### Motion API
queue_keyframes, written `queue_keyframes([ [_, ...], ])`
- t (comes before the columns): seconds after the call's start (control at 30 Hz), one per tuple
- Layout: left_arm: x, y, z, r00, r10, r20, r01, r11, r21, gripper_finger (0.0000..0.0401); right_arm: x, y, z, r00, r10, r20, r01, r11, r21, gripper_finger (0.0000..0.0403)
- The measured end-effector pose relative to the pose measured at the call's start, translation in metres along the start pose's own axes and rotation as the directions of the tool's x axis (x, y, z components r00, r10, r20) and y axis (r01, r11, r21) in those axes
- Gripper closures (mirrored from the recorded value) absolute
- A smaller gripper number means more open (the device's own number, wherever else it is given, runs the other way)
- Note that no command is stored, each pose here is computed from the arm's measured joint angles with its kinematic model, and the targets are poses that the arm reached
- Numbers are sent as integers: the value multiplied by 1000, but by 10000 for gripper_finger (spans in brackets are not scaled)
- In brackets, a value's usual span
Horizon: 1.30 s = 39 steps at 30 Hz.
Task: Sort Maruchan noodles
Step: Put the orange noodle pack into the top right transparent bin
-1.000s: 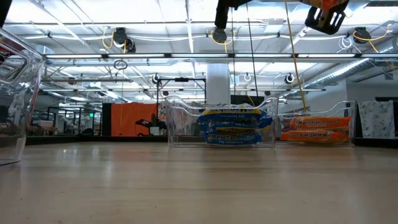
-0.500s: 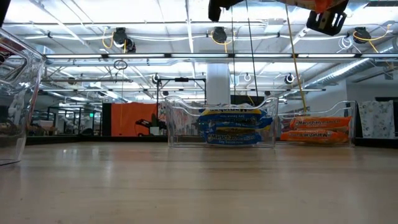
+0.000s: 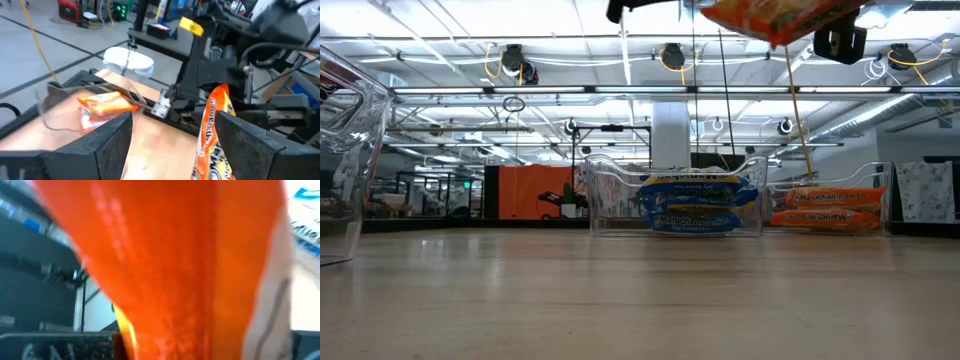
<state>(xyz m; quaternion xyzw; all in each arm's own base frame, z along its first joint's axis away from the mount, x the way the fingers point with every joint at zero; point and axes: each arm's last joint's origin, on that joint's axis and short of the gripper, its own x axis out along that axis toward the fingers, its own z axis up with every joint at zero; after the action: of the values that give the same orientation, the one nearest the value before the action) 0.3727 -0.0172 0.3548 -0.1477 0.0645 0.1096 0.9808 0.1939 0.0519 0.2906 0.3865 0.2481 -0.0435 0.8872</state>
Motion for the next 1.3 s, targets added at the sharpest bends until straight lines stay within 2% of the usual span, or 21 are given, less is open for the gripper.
queue_keyframes([
  [0.23,-18,18,17,999,16,-38,-15,1000,12,116,0,-7,10,981,-115,156,87,980,180,274],
  [0.53,-29,45,29,994,71,-78,-64,994,92,116,-2,-23,29,892,-292,344,175,926,334,269],
  [0.63,-26,58,31,994,39,-103,-28,994,107,116,-2,-27,34,881,-308,361,168,914,370,269],
  [0.83,-26,75,38,992,-44,-117,55,994,95,116,-3,-30,40,868,-312,386,151,907,393,269],
  [1.03,-31,84,50,997,-48,-53,53,995,89,116,-6,-37,49,856,-324,404,173,914,366,269],
  [1.3,-30,85,46,995,-36,-88,37,999,12,116,-25,-54,68,838,-327,437,200,929,311,269],
])
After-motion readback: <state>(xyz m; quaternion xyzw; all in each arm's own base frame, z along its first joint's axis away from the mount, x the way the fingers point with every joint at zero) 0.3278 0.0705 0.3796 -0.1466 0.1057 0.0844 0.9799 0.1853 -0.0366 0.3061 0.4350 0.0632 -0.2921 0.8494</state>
